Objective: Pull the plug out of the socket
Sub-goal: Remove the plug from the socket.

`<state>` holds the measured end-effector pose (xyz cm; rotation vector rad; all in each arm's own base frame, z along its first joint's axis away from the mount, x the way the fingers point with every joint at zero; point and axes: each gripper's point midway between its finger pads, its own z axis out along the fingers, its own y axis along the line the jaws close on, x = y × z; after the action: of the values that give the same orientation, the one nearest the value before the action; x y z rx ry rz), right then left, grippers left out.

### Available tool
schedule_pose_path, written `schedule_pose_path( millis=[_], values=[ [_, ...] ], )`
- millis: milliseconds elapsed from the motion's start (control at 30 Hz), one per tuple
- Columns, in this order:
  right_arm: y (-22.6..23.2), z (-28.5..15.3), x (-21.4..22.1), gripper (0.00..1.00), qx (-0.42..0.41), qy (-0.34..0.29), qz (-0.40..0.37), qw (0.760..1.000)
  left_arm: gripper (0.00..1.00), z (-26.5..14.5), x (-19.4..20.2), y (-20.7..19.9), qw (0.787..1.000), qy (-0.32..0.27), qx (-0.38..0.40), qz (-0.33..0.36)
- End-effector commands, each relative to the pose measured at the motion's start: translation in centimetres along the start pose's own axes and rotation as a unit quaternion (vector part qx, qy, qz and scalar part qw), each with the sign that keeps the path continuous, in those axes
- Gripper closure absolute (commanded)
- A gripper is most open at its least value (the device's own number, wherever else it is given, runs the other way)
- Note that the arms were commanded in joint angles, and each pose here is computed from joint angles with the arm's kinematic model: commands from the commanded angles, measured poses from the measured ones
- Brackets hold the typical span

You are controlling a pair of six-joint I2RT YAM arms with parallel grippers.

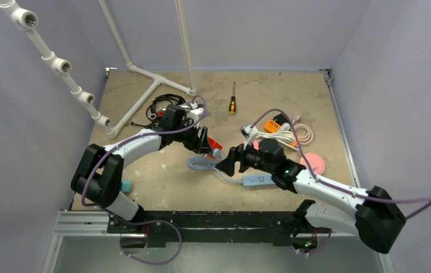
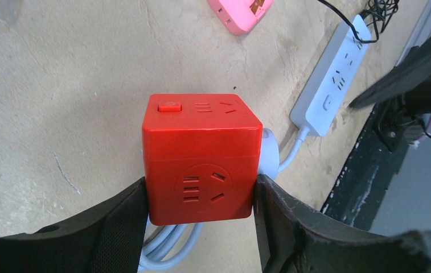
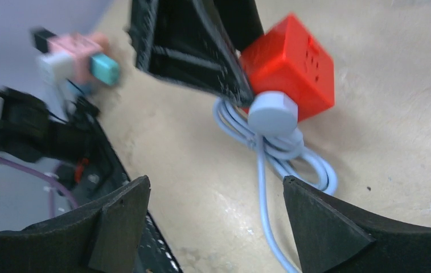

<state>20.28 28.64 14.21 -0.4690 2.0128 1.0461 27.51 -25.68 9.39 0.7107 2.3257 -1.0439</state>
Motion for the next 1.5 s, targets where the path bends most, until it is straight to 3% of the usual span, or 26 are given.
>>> schedule_pose_path(
  millis=[0,333,467,633,767,833,900,967,1000,1133,1200,1267,1467],
  values=[
    [-1.0,2.8,-0.7,0.17,0.067,0.004,-0.056,0.996,0.94,0.0,0.9,0.6,0.998,0.028,0.017,-0.046],
    [-4.7,6.4,0.0,0.27,0.153,0.014,-0.072,0.985,0.94,-0.3,0.8,0.7,0.998,0.032,0.022,-0.053],
    [-5.0,7.3,0.7,0.33,0.148,0.017,-0.073,0.986,0.95,-0.3,0.6,0.6,0.998,0.030,0.026,-0.054],
    [-5.5,8.4,0.9,0.49,0.146,0.013,-0.093,0.985,0.97,-0.3,0.8,0.6,0.997,0.032,0.029,-0.058],
    [-6.0,9.1,1.2,0.52,0.145,0.009,-0.100,0.984,0.97,-0.2,0.8,0.5,0.997,0.032,0.032,-0.059],
    [-5.9,9.3,1.3,0.61,0.141,0.008,-0.104,0.985,0.97,-0.2,0.9,0.5,0.997,0.034,0.032,-0.061],
    [-5.6,9.3,1.0,0.78,0.133,0.002,-0.107,0.985,0.96,-0.1,0.9,0.6,0.997,0.035,0.033,-0.063],
    [-5.1,8.9,0.4,0.98,0.126,-0.009,-0.109,0.986,0.86,-0.1,0.8,0.5,0.997,0.034,0.035,-0.063],
    [-4.7,8.6,0.0,1.00,0.121,-0.018,-0.109,0.987,0.79,-0.2,0.7,0.4,0.997,0.033,0.034,-0.063],
    [-2.8,6.9,-1.9,1.00,0.089,-0.057,-0.107,0.989,0.25,-1.1,-0.6,0.4,0.999,0.006,0.012,-0.042],
    [-2.3,6.2,-2.8,1.00,0.087,-0.073,-0.093,0.989,0.06,-2.1,-2.2,-0.2,0.999,-0.032,0.005,-0.017],
    [-1.7,5.9,-3.9,1.00,0.083,-0.085,-0.093,0.989,0.01,-3.3,-4.0,-1.0,0.997,-0.072,0.001,0.016],
    [0.0,5.5,-6.8,1.00,0.068,-0.120,-0.087,0.987,0.01,-6.4,-6.8,-3.6,0.983,-0.164,0.004,0.078]
  ],
)
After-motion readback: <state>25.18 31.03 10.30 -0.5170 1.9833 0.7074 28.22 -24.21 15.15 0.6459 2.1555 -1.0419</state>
